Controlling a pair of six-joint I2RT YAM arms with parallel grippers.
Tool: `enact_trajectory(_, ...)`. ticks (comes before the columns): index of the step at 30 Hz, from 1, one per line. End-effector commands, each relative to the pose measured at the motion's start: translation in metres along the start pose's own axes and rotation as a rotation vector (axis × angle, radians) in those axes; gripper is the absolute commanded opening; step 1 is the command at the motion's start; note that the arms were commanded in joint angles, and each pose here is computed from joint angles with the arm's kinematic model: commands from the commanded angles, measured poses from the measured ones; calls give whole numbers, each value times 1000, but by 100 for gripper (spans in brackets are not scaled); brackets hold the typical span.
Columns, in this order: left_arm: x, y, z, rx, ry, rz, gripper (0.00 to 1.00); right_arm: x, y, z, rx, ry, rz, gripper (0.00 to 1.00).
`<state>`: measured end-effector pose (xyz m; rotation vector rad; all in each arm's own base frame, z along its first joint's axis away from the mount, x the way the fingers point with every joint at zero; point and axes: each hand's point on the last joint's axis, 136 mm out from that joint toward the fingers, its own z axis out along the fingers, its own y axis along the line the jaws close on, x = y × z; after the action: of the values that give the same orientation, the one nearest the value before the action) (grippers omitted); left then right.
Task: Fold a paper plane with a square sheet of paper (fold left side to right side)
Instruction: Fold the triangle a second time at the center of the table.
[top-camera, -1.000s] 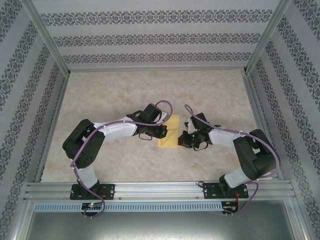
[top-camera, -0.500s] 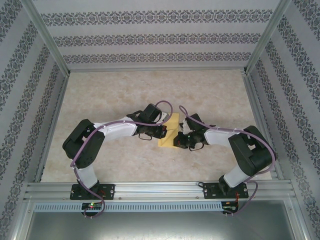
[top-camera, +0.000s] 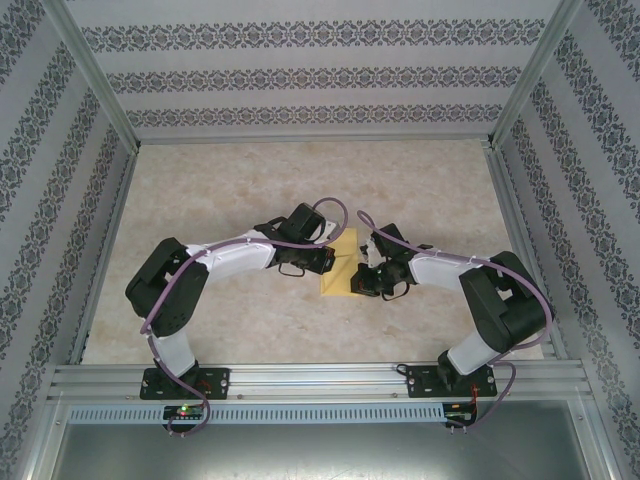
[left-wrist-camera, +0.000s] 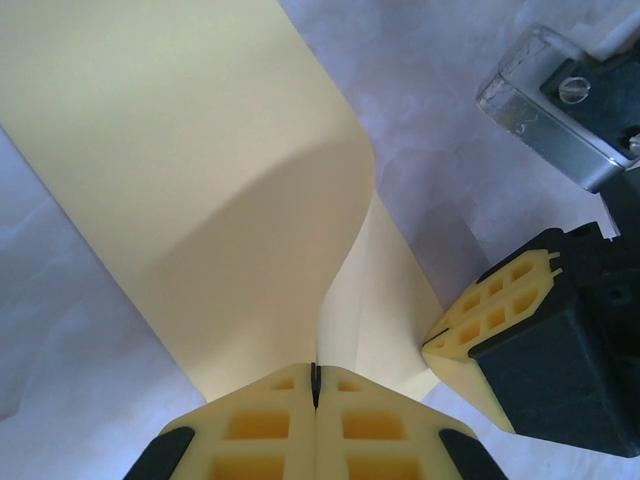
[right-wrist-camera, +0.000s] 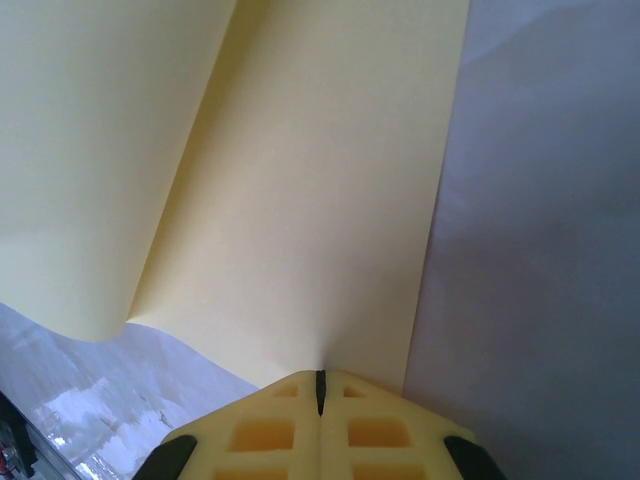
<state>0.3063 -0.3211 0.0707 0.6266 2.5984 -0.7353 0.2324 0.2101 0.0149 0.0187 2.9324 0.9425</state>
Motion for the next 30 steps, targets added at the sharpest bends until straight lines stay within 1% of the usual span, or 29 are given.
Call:
enact_trajectory(1, 1, 9, 4, -20, 30, 11, 5, 4, -10, -1, 49, 15, 1, 0)
enact_trajectory(7, 4, 13, 10, -34, 50, 18, 5, 4, -9, 1, 41, 23, 0, 0)
enact_trajectory(17, 0, 26, 19, -81, 51, 20, 6, 6, -12, 1, 53, 35, -7, 0)
enact_trajectory(30, 1, 34, 31, -82, 69, 8, 6, 8, -13, 1, 56, 42, -7, 0)
